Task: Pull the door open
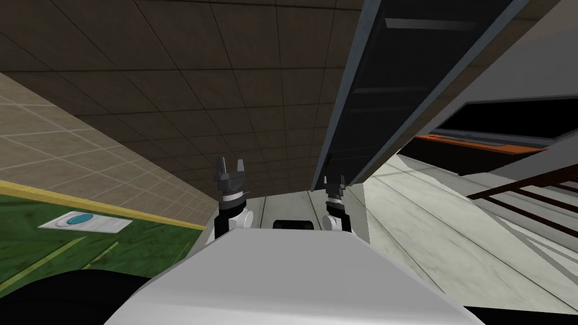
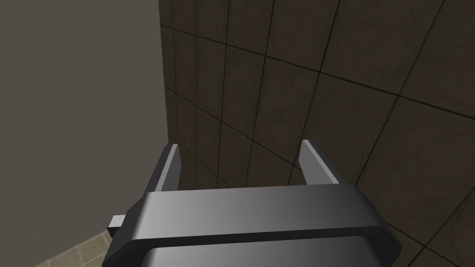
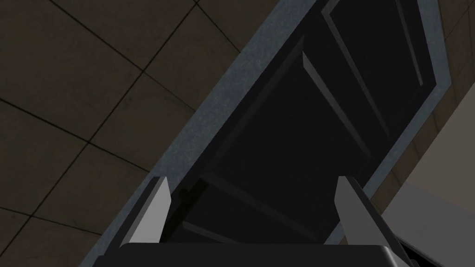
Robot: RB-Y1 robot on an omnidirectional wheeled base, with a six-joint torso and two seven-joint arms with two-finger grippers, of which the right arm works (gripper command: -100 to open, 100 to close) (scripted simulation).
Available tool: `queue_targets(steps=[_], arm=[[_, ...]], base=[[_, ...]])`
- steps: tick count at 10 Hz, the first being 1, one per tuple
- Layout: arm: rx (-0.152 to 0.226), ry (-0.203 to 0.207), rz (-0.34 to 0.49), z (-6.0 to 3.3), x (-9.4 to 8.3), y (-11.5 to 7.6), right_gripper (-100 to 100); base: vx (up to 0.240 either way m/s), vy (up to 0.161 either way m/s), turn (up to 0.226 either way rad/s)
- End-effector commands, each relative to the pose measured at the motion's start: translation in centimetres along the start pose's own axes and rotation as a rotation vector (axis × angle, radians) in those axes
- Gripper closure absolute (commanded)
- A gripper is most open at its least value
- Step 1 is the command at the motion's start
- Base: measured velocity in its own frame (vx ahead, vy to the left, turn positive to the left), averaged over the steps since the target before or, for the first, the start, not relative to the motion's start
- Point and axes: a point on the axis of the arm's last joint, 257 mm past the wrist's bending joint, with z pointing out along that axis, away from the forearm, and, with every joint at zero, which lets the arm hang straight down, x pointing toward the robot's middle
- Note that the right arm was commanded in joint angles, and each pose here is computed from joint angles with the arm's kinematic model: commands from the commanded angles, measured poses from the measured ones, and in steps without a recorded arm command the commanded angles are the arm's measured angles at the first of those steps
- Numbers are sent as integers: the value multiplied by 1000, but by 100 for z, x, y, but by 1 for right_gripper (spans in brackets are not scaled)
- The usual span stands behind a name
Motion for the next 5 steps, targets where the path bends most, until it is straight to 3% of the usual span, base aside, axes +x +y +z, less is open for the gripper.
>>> queue_targets(steps=[1, 5], arm=[[11, -20, 42, -29, -102, -58, -100], [32, -72, 136, -112, -335, -197, -100]], base=[[44, -112, 180], [42, -114, 172]])
